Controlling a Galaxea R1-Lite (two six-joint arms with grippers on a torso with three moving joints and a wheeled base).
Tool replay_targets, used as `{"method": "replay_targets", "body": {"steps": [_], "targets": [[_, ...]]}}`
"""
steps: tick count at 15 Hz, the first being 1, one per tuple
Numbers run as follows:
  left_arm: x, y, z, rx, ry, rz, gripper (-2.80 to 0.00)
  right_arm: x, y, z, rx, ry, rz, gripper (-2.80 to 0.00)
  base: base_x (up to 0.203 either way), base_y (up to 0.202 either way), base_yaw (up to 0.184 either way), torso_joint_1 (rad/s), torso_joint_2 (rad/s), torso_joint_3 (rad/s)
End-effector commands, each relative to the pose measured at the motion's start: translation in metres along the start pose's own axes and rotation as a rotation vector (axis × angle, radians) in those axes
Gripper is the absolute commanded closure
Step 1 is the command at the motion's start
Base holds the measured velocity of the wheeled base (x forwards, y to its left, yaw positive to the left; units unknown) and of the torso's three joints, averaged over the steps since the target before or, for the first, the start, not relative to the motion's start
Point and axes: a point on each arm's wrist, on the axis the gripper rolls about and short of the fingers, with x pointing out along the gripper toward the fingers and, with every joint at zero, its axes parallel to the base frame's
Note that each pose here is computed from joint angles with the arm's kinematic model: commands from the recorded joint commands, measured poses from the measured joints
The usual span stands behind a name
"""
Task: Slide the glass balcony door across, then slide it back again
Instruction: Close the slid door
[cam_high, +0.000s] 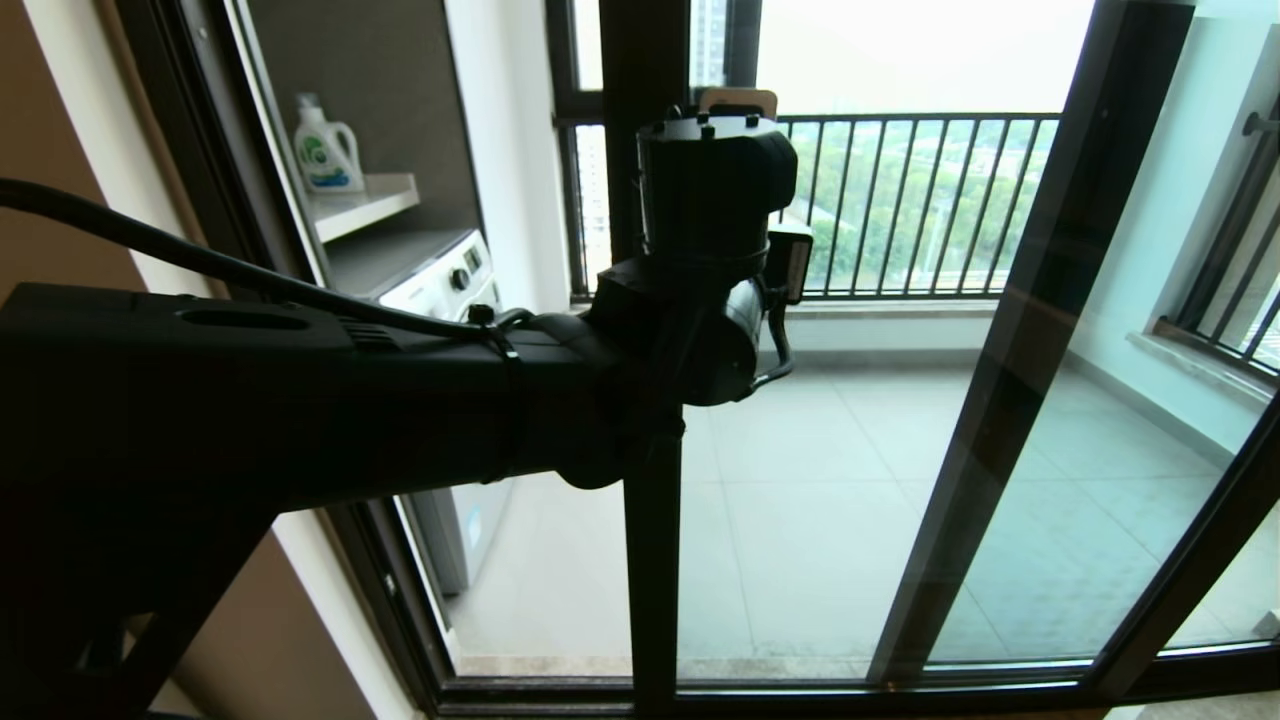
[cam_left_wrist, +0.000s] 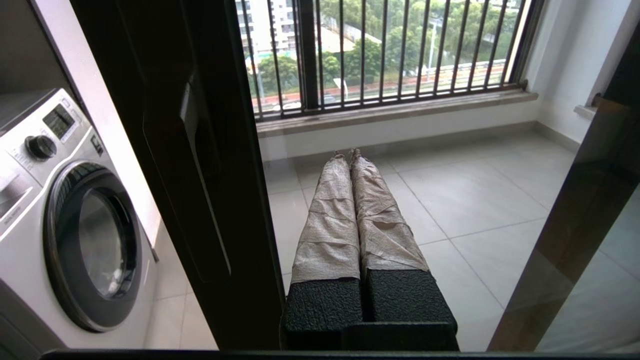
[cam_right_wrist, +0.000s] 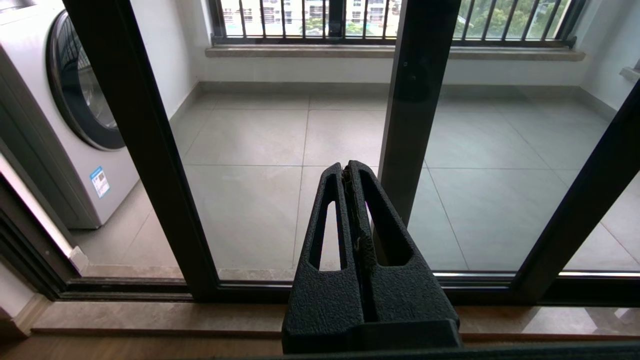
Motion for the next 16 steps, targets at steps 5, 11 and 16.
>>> {"method": "replay_targets", "body": {"steps": [5, 11, 16], "targets": [[0.051, 0.038, -0.026, 0.012, -0.003, 0.113, 0.00, 0.001, 0.000, -0.003, 0.000, 0.013, 0.000, 0.00, 0.000, 0.000, 0.000, 0.000, 0.00, 0.000], [0.070, 0.058, -0.030, 0.027, -0.015, 0.151, 0.00, 0.001, 0.000, -0.003, 0.000, 0.012, 0.001, 0.00, 0.000, 0.000, 0.000, 0.000, 0.00, 0.000], [0.075, 0.083, -0.019, 0.033, -0.038, 0.205, 0.00, 0.001, 0.000, -0.003, 0.000, 0.012, 0.001, 0.00, 0.000, 0.000, 0.000, 0.000, 0.00, 0.000]]}}
